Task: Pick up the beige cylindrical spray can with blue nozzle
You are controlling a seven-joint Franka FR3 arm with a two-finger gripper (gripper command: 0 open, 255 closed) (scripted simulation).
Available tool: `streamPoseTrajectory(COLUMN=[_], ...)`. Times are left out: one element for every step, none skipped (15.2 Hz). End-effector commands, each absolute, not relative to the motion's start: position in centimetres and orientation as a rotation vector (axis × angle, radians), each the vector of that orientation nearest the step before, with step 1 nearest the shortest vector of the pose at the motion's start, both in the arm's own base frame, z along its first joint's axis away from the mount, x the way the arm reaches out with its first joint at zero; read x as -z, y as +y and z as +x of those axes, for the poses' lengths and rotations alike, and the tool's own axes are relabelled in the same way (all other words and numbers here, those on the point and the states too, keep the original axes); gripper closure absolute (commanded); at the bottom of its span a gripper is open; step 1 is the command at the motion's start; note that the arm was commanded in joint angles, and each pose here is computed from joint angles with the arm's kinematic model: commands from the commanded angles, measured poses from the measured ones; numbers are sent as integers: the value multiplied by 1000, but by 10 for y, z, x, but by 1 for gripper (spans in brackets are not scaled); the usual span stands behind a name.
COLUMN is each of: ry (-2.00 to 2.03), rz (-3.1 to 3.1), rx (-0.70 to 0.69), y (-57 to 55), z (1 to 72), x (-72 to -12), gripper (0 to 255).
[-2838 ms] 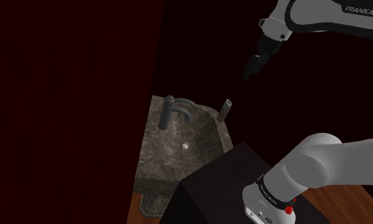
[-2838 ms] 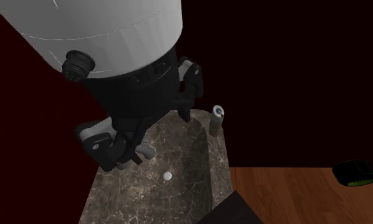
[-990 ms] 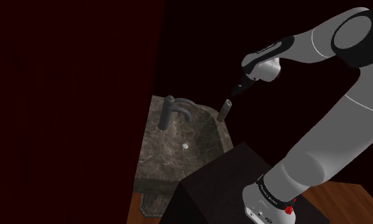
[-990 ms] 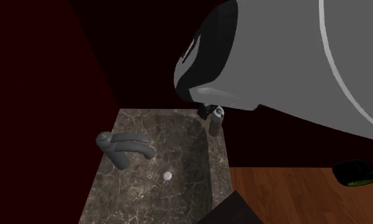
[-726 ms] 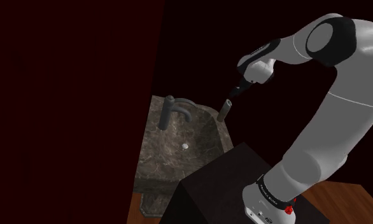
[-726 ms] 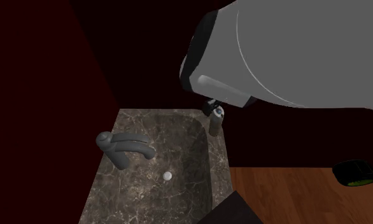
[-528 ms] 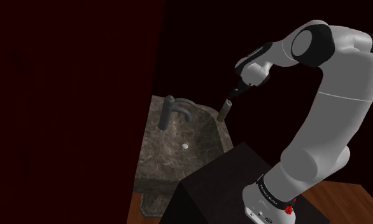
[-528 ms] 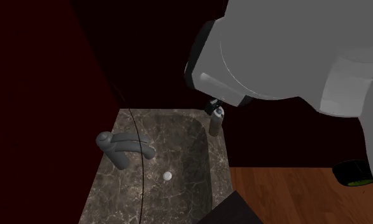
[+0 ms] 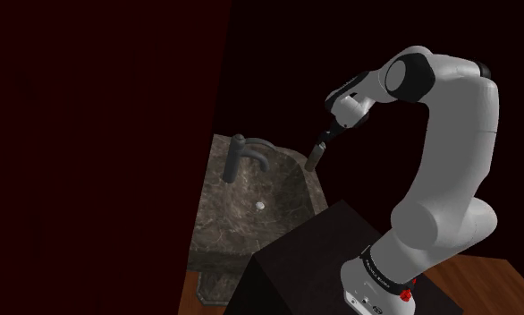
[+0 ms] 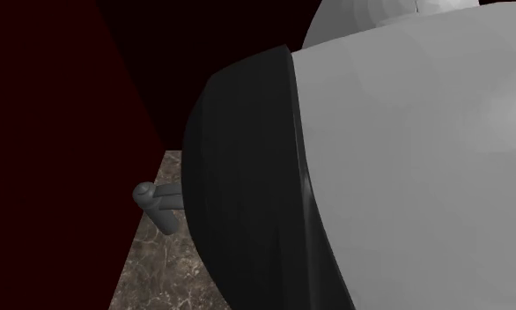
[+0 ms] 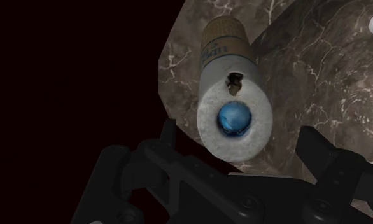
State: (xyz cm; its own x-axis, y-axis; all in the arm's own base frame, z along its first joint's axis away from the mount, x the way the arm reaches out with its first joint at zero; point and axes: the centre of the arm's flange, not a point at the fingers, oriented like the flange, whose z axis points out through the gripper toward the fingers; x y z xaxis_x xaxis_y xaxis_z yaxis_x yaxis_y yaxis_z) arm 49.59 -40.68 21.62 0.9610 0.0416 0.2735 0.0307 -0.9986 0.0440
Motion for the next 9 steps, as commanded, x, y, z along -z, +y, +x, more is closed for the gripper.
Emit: streamPoseTrajectory(ry=[57, 57, 57, 57, 57, 57, 57, 57, 57], rz=[3072, 3072, 3072, 3072, 3072, 3072, 3072, 3072, 3072], rx=[-431, -431, -431, -431, -431, -431, -431, -431, -431], y=[-408, -408, -408, -408, -408, -408, -408, -408, -408], z=[496, 496, 496, 496, 496, 495, 495, 495, 495], x=[-206, -200, -195, -192, -192, -192, -192, -192, -192], gripper=[0, 0, 0, 0, 0, 255, 255, 255, 255])
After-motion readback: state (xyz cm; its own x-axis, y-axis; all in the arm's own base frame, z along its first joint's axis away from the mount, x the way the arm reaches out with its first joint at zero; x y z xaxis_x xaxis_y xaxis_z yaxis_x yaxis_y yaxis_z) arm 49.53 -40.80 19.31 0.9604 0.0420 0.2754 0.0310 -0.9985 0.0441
